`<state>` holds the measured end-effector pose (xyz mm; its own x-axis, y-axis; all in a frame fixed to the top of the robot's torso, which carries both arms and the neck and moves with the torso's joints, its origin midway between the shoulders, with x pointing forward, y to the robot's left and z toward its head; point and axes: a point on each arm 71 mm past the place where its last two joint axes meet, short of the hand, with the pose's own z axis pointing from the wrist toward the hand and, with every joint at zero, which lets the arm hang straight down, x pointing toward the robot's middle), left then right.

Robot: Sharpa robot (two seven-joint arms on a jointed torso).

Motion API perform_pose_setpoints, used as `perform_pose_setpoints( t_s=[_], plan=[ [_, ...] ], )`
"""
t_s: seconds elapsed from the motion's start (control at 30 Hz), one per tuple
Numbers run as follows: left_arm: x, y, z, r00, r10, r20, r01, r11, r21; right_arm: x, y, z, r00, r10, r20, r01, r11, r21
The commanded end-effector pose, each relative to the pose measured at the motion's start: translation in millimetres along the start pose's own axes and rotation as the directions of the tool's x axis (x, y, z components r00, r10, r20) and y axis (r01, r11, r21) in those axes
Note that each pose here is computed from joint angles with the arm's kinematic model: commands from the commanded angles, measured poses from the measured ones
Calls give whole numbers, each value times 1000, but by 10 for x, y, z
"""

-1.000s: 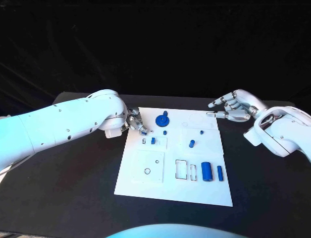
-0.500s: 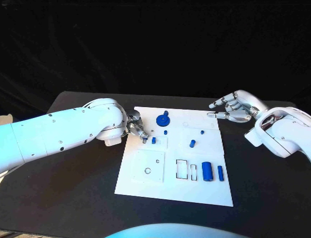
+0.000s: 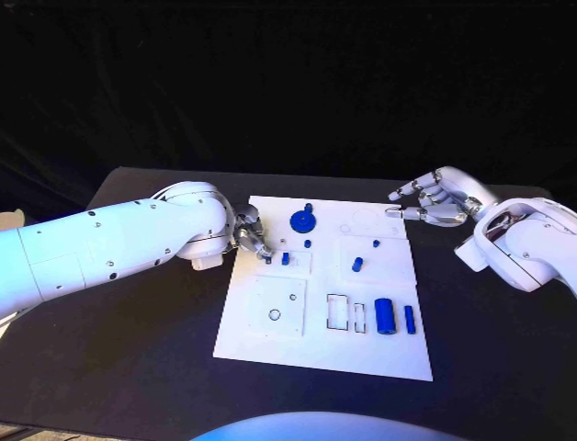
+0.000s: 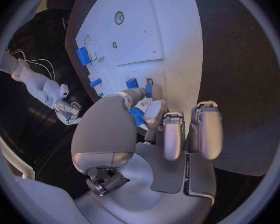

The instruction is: Assemble the parts on the task board

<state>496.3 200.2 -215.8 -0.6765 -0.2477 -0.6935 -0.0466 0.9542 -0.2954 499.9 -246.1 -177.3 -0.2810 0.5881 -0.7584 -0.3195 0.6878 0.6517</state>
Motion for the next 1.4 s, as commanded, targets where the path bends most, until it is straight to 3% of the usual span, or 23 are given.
perform_pose_setpoints(
  t_s=[0.03,1.03,1.4],
  plan=[
    [21,20,-1,999,30,-29,-30,1000,-10,15,1,0,1000,-6,-15,6,1000,-3],
    [50,-7,18,996,54,-65,-55,998,-6,20,-6,0,1000,13,-18,-13,1000,3],
    [74,-10,45,993,64,-103,-67,997,-25,23,3,-5,1000,14,-20,-14,1000,1]
  ],
)
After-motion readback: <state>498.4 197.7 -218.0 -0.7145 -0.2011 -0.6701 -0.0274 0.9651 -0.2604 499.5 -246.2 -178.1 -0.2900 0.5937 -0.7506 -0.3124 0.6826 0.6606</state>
